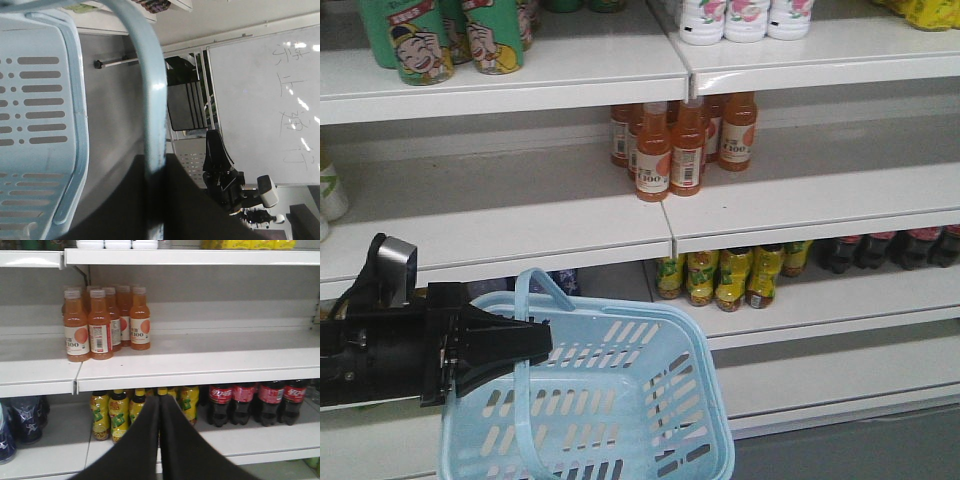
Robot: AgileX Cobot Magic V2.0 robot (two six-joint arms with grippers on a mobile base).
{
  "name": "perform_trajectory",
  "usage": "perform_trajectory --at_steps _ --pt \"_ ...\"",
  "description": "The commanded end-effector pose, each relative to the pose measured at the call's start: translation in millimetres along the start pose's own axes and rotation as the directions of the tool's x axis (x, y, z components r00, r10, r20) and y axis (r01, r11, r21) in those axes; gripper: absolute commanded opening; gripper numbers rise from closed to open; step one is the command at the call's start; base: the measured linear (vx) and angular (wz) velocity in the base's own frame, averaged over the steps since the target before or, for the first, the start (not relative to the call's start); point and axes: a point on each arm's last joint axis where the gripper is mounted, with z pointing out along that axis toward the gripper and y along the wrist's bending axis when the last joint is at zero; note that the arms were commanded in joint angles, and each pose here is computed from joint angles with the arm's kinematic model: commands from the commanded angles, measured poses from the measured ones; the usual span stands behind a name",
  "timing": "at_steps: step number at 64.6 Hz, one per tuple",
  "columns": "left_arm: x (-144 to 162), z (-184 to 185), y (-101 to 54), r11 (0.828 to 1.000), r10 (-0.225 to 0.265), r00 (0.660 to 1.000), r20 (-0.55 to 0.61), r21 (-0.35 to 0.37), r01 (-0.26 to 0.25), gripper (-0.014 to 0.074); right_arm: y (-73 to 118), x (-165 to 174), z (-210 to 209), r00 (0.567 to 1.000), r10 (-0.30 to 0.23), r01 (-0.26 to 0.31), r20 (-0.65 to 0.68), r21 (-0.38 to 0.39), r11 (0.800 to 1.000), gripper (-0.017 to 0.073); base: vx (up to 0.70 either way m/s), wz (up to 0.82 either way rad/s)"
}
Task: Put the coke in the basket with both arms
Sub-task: 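Turn the base away from the shelf, holding the basket in the left gripper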
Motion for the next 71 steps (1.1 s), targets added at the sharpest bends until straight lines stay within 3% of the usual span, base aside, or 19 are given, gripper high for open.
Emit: perform_trajectory --at_steps 1,71 --pt "-3.4 -3.7 -22.2 0.990 -0.005 0.999 0.034 0.142 0.000 -0.0008 -0.1 -5.1 -0.8 0.997 -0.007 0.007 0.083 0.003 1.000 -0.0010 -0.04 -0.35" --pt "-3.4 -3.7 -22.2 0.990 -0.005 0.999 0.034 0.142 0.000 -0.0006 -0.1 -5.1 -0.8 0.997 -0.007 0.007 0.083 0.003 1.000 -0.0010 -0.06 -0.34"
